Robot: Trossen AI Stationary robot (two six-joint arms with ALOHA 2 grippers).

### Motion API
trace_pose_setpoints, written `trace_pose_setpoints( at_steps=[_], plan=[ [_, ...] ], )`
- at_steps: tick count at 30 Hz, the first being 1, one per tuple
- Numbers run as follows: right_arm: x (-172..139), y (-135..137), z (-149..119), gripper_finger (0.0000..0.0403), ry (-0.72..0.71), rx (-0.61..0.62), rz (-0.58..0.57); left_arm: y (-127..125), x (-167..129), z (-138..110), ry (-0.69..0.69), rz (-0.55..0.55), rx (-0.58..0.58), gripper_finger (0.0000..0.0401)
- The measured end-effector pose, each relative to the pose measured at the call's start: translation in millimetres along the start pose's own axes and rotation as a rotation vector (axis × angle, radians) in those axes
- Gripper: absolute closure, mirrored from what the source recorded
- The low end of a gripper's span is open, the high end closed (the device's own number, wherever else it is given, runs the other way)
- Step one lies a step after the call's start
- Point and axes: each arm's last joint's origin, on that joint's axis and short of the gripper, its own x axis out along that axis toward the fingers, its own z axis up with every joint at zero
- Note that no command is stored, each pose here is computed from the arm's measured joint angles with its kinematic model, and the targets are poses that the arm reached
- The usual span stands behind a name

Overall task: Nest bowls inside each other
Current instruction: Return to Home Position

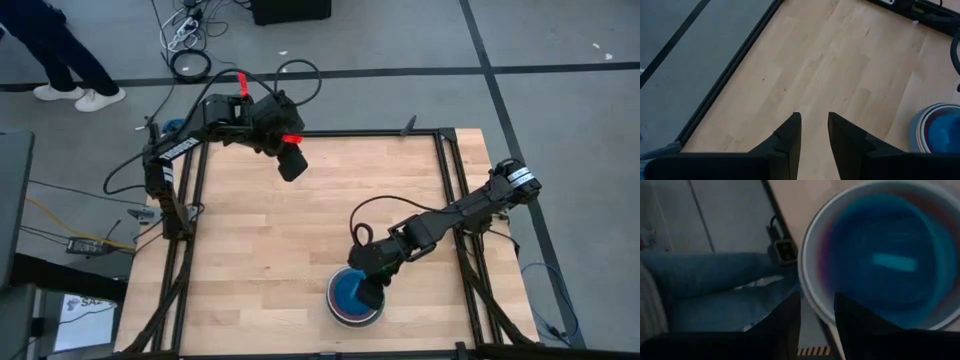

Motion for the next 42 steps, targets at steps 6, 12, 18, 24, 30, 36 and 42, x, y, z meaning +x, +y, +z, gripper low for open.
trace_pose_setpoints(
  at_steps=[6,12,18,24,30,36,42],
  plan=[
    [-2.3,-3.9,5.2,0.0300,-0.139,0.043,-0.080,0.0,0.0,0.0,0.000,0.000,0.000,0.0295],
    [-6.9,-15.8,13.4,0.0300,-0.176,0.095,-0.166,0.0,0.0,0.0,0.000,0.000,0.003,0.0295],
    [-10.6,-23.8,19.6,0.0302,-0.261,0.149,-0.245,1.0,-0.5,-3.2,0.030,0.010,0.016,0.0295],
    [-31.7,-14.0,30.7,0.0303,-0.406,0.011,-0.159,7.4,-28.8,-10.1,-0.031,-0.019,0.051,0.0295],
    [-78.0,10.5,41.9,0.0304,-0.625,-0.215,0.085,21.9,-88.6,-22.5,-0.247,-0.079,0.013,0.0295],
    [-160.5,29.5,41.8,0.0303,-0.954,-0.498,0.359,39.8,-152.6,-43.6,-0.499,-0.139,-0.034,0.0295],
    [-257.9,20.1,11.4,0.0304,-1.288,-0.754,0.464,56.2,-211.9,-72.5,-0.739,-0.254,-0.067,0.0295]
  ],
)
